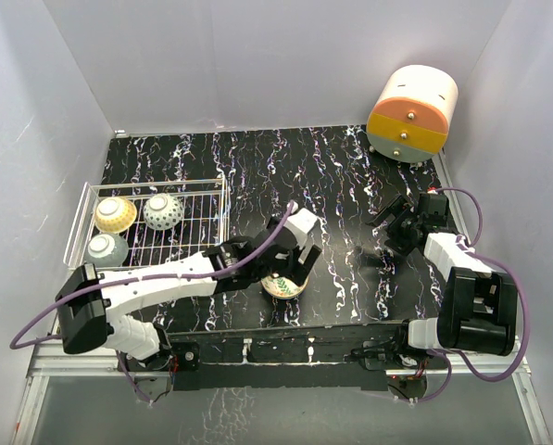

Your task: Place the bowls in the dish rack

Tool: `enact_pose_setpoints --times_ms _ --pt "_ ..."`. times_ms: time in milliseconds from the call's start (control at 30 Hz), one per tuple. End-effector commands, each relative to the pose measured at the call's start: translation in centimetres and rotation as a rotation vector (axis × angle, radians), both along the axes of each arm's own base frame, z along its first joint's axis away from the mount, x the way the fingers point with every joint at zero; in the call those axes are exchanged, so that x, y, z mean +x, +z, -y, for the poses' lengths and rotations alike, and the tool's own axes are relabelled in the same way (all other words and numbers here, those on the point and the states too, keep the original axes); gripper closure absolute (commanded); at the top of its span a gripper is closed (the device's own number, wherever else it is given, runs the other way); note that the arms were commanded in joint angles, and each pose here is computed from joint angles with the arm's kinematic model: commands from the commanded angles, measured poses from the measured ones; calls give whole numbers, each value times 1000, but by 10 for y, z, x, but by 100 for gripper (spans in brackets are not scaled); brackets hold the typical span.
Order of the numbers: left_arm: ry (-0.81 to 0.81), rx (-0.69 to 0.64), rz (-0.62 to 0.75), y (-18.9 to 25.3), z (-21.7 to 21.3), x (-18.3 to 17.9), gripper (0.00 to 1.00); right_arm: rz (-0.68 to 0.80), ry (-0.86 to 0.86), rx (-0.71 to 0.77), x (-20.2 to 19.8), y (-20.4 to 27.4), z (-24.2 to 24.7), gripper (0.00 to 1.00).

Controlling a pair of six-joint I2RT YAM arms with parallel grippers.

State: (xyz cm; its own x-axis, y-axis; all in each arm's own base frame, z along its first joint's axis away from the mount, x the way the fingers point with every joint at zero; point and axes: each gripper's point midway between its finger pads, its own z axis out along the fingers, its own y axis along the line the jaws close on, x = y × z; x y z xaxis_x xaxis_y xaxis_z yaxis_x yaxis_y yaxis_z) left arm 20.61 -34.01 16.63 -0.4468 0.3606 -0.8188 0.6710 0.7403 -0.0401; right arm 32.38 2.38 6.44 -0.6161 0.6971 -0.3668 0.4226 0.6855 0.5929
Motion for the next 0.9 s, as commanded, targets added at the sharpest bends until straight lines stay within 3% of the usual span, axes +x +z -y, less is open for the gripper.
enact_pose_setpoints --times_ms 0,433,867 --pt "13 -68 69 18 8 -3 20 60 -1 -37 8 14 6 10" --pt "4 62 30 -35 36 -22 27 51 -1 -29 5 9 4 10" --pt "50 135 -15 -61 34 -25 32 41 -3 -27 3 5 4 10"
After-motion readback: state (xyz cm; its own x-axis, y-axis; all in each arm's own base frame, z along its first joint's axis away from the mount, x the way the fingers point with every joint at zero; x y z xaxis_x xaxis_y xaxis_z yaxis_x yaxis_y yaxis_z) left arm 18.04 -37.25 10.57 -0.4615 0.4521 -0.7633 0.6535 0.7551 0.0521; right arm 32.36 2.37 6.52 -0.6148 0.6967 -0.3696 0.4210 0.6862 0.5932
